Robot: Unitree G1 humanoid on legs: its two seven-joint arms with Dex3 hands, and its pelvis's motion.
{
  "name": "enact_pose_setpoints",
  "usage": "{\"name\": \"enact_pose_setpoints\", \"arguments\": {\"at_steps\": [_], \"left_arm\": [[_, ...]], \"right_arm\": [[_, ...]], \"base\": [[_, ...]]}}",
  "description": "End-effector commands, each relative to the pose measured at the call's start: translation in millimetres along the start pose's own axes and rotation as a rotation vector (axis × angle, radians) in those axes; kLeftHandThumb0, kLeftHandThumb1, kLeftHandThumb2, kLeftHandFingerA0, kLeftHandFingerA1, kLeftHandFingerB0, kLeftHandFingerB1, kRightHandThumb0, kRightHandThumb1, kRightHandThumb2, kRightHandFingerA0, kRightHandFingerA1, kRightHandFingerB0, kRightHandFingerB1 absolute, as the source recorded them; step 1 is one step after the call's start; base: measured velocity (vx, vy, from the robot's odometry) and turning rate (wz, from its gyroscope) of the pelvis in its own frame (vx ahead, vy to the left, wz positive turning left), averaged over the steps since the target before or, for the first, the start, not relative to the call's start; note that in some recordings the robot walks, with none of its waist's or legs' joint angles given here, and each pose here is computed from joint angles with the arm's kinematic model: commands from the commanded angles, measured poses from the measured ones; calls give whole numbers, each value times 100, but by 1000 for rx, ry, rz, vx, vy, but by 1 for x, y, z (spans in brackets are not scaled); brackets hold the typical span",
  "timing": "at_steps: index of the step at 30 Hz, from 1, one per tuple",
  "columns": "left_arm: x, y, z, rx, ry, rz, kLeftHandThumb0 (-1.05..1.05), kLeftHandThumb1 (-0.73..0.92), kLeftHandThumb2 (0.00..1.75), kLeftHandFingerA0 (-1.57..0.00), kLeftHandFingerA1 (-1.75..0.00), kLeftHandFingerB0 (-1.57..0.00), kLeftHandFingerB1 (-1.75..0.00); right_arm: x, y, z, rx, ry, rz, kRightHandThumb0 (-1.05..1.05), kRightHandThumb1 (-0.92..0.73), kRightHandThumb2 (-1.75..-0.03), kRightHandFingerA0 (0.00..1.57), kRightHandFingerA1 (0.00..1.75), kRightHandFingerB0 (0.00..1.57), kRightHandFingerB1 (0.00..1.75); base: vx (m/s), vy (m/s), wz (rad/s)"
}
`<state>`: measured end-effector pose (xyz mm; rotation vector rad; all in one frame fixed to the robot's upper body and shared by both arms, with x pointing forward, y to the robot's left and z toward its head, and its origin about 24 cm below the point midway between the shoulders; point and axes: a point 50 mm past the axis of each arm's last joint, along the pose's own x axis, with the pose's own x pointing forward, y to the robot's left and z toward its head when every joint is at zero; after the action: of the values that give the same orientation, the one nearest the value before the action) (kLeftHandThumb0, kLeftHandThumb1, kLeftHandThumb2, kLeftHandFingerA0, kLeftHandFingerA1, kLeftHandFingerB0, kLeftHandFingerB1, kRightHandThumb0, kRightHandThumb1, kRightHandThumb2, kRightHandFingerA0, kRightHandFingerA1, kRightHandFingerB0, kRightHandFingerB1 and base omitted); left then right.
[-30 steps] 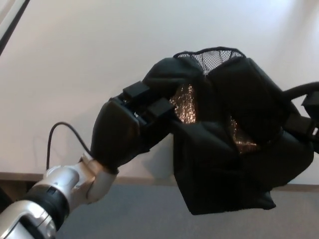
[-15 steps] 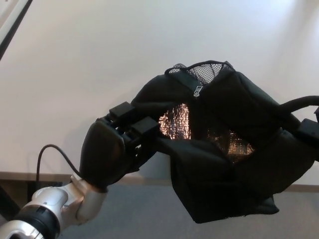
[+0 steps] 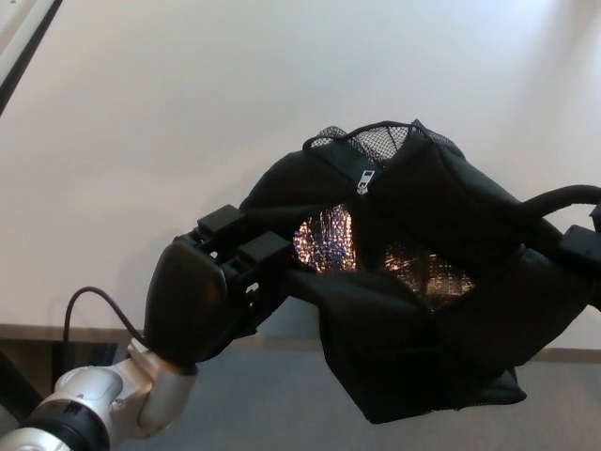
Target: A lunch bag is kept on the middle of the desk and the robot uses both its hands to grab the opening of the bag from the left and right and moves its hands away from each other to spread the bag open
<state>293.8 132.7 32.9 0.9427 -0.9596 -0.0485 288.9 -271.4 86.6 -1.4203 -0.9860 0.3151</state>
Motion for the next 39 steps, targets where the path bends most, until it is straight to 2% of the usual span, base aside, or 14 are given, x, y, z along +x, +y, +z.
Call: {"name": "enact_pose_setpoints", "arguments": {"at_steps": [1, 5, 6, 10, 12, 17, 18, 19, 20, 21, 23, 28, 32, 39], "left_arm": [[-14, 11, -16, 67, 89, 16, -7, 49, 104, -91, -154, -93, -127], [-11, 8, -13, 62, 78, 20, -7, 51, 105, -94, -152, -94, -128], [-10, 8, -12, 53, 77, 20, -6, 49, 107, -96, -145, -95, -125], [-6, 7, -10, 40, 69, 24, -4, 49, 107, -99, -142, -96, -123], [6, 9, -11, 39, 47, 35, -4, 46, 103, -100, -124, -100, -109], [50, 23, -12, 68, -54, 102, -11, 55, 97, -91, -143, -91, -124], [62, 26, -13, 87, -68, 106, -10, 58, 89, -83, -152, -86, -127], [75, 31, -14, 120, -83, 122, -15, 65, 82, -89, -140, -87, -121], [81, 33, -14, 134, -88, 129, -15, 65, 82, -89, -140, -87, -121], [87, 37, -15, 148, -102, 138, -17, 68, 77, -91, -140, -88, -121], [99, 46, -17, 175, -133, 150, -18, 63, 71, -92, -141, -92, -119], [102, 56, -21, 180, -149, 153, -12, 57, 87, -93, -131, -96, -105], [91, 61, -29, 197, -132, 179, -15, 54, 96, -93, -138, -92, -125], [85, 72, -39, 233, -103, 183, -12, 50, 104, -92, -146, -91, -125]], "right_arm": [[-17, -1, -7, -30, 77, 72, -18, -63, -57, 85, 174, 68, 156], [-21, 2, -4, -44, 52, 86, -15, -59, -56, 79, 173, 69, 160], [-21, 5, -2, -43, 48, 92, -24, -67, -61, 90, 173, 69, 153], [-21, 8, 2, -5, 59, 88, -20, -61, -59, 84, 166, 74, 148], [-9, 8, 2, 11, 60, 53, -19, -64, -58, 82, 167, 73, 143], [39, 1, -3, 22, 61, -53, -16, -62, -56, 80, 168, 67, 150], [52, -3, -5, 31, 64, -68, -17, -63, -58, 81, 163, 69, 141], [68, -7, -6, 41, 69, -110, -15, -61, -59, 83, 162, 75, 127], [74, -9, -6, 47, 72, -126, -15, -61, -59, 83, 162, 75, 127], [83, -10, -7, 39, 81, -132, -16, -59, -58, 82, 160, 80, 111], [101, -10, -7, 28, 106, -158, -15, -62, -56, 80, 168, 69, 149], [123, -8, -5, 51, 151, -174, -19, -59, -57, 79, 164, 70, 148], [137, -2, 0, 70, 193, -171, -19, -61, -57, 79, 166, 71, 149], [143, 6, 4, 113, 230, -153, -20, -64, -58, 77, 166, 67, 151]], "base": [[0, 0, 0], [0, 0, 0], [0, 0, 0], [0, 0, 0], [0, 0, 0], [0, 0, 0], [0, 0, 0], [0, 0, 0], [0, 0, 0], [0, 0, 0], [0, 0, 0], [0, 0, 0], [0, 0, 0], [0, 0, 0]]}}
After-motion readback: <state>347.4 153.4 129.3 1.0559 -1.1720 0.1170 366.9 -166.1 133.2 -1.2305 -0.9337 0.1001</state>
